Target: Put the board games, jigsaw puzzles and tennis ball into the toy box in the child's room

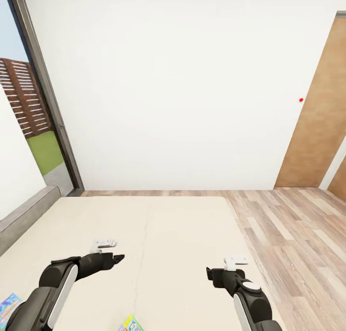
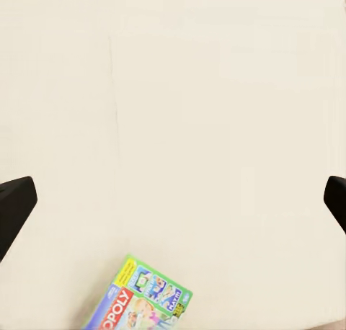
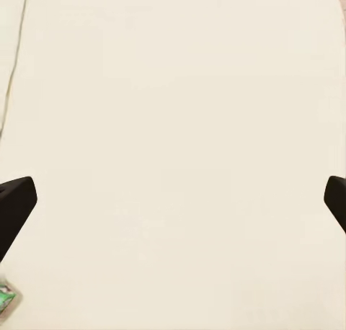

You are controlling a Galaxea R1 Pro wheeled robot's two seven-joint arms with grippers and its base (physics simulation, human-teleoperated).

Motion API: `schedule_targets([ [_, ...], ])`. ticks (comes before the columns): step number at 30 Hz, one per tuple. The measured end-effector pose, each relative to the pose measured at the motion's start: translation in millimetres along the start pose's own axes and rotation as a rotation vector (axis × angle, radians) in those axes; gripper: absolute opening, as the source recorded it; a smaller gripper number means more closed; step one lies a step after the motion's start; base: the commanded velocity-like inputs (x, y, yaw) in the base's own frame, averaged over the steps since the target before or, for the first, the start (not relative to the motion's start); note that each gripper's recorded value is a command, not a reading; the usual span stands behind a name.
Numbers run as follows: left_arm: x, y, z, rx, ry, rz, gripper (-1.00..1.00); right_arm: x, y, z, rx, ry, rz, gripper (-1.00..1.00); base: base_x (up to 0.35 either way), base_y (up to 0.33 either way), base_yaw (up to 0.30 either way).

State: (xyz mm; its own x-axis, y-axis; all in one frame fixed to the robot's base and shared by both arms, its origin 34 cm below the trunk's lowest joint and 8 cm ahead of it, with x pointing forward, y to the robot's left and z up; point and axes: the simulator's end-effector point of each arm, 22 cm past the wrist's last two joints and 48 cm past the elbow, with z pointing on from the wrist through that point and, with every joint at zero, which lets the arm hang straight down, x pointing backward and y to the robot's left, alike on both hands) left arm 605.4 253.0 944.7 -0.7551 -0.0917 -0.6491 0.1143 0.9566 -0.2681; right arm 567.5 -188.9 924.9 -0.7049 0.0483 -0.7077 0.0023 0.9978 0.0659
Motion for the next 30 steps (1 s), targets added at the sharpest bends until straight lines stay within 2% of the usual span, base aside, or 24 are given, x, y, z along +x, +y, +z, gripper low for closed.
schedule_targets([
  [8,0.1,0.1,0.0,0.000,0.000,0.000,1.00,-0.7,-0.4,-0.3,0.001,-0.002,-0.001,1.00,0.000,0.233,0.000],
  [18,0.1,0.2,0.1,0.000,0.000,0.000,1.00,-1.1,1.4,-1.9,-0.001,0.006,-0.001,1.00,0.000,0.033,0.000],
  [20,0.4,0.0,0.3,0.000,0.000,0.000,1.00,1.0,1.3,-2.5,-0.001,0.024,-0.002,1.00,0.000,0.002,0.000],
  [24,2.3,-2.3,1.5,0.002,0.007,0.002,1.00,5.5,0.4,-7.1,0.001,0.114,-0.012,1.00,0.000,0.000,0.000],
  [30,17.8,-1.3,9.5,-0.006,0.046,-0.009,1.00,-19.7,-8.1,-13.3,0.012,0.140,0.003,1.00,0.000,0.000,0.000],
])
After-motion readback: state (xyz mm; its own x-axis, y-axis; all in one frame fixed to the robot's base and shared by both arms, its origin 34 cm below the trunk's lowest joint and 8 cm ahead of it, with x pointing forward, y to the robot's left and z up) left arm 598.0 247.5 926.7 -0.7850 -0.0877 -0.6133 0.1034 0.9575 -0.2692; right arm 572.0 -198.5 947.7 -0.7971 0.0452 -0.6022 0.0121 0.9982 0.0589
